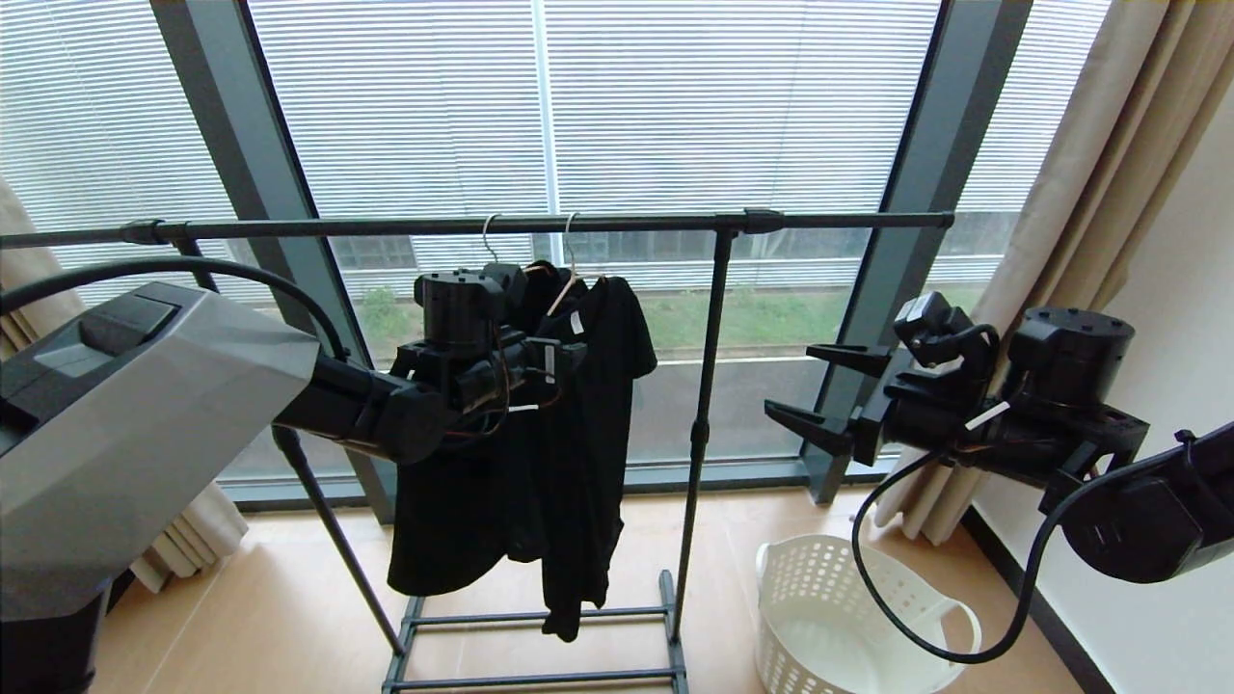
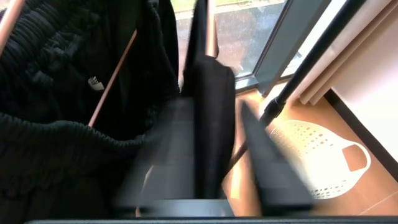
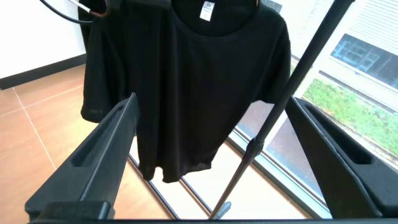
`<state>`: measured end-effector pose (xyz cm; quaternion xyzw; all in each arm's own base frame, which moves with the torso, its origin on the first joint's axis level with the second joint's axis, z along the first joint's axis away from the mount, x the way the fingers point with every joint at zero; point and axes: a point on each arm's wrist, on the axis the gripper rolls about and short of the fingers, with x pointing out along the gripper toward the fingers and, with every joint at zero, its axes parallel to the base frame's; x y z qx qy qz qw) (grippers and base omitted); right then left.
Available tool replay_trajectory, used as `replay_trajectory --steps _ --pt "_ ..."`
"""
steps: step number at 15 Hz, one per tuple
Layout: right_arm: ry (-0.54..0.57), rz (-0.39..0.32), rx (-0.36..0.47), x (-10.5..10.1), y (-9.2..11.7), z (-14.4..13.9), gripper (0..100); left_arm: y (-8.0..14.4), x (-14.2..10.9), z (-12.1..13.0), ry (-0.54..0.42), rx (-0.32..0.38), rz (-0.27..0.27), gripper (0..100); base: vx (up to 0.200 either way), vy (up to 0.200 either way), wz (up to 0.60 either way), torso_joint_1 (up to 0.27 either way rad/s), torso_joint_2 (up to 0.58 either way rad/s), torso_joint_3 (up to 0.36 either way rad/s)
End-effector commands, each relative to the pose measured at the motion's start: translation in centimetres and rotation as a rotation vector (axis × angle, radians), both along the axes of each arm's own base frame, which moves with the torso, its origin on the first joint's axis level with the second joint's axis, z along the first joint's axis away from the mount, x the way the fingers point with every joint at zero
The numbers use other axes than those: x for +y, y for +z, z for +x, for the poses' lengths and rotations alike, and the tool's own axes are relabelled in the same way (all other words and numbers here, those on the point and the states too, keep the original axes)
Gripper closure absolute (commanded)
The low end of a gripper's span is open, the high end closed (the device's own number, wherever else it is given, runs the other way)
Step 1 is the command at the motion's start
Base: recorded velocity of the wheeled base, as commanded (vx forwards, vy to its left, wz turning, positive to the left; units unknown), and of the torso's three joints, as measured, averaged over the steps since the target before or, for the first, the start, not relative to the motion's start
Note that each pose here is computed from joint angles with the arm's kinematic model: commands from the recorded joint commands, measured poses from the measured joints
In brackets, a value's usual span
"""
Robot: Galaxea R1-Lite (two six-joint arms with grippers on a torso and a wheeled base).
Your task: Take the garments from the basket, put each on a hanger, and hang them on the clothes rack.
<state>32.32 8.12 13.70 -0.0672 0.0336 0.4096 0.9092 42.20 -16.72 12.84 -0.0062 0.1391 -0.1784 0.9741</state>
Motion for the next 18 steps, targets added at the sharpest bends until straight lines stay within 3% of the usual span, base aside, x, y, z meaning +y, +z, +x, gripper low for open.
replay_trajectory --steps 1,4,5,8,11,13,15,16,18 --pt "0.003 0.0 0.0 0.0 0.0 0.0 0 2.2 0.5 -1.9 -0.003 -0.024 -0.008 0 0.0 0.0 0.0 0.0 0.0 0.0" --pt "0.003 0.001 -0.002 0.0 0.0 -0.1 0 4.5 1.3 -4.1 -0.007 -0.049 -0.016 0 0.0 0.0 0.0 0.0 0.0 0.0" --pt "0.008 0.005 -0.014 0.0 0.5 -0.6 0 5.7 2.6 -7.3 -0.007 -0.042 -0.007 0 0.0 0.0 0.0 0.0 0.0 0.0" --pt "0.015 0.014 -0.056 -0.2 2.2 -2.6 0 7.0 4.4 -12.6 -0.02 -0.042 -0.004 0 0.0 0.0 0.0 0.0 0.0 0.0" --pt "0.048 0.018 -0.087 -0.5 3.8 -9.2 0 6.6 8.1 -21.3 0.023 -0.05 0.052 0 0.0 0.0 0.0 0.0 0.0 0.0" --pt "0.042 0.004 -0.034 -1.6 2.3 -13.0 0 4.9 10.0 -25.9 0.014 -0.046 0.1 0 0.0 0.0 0.0 0.0 0.0 0.0" --pt "-0.057 -0.022 0.025 -2.7 0.6 -14.7 0 3.8 11.0 -28.2 0.017 -0.043 0.105 0 0.0 0.0 0.0 0.0 0.0 0.0" --pt "-0.211 -0.055 0.052 -3.6 -0.4 -16.0 0 3.2 11.8 -29.8 0.064 -0.051 0.112 0 0.0 0.0 0.0 0.0 0.0 0.0" --pt "-0.398 -0.085 0.039 -4.5 -0.9 -18.3 0 1.8 12.6 -31.6 0.085 -0.04 0.124 0 0.0 0.0 0.0 0.0 0.0 0.0"
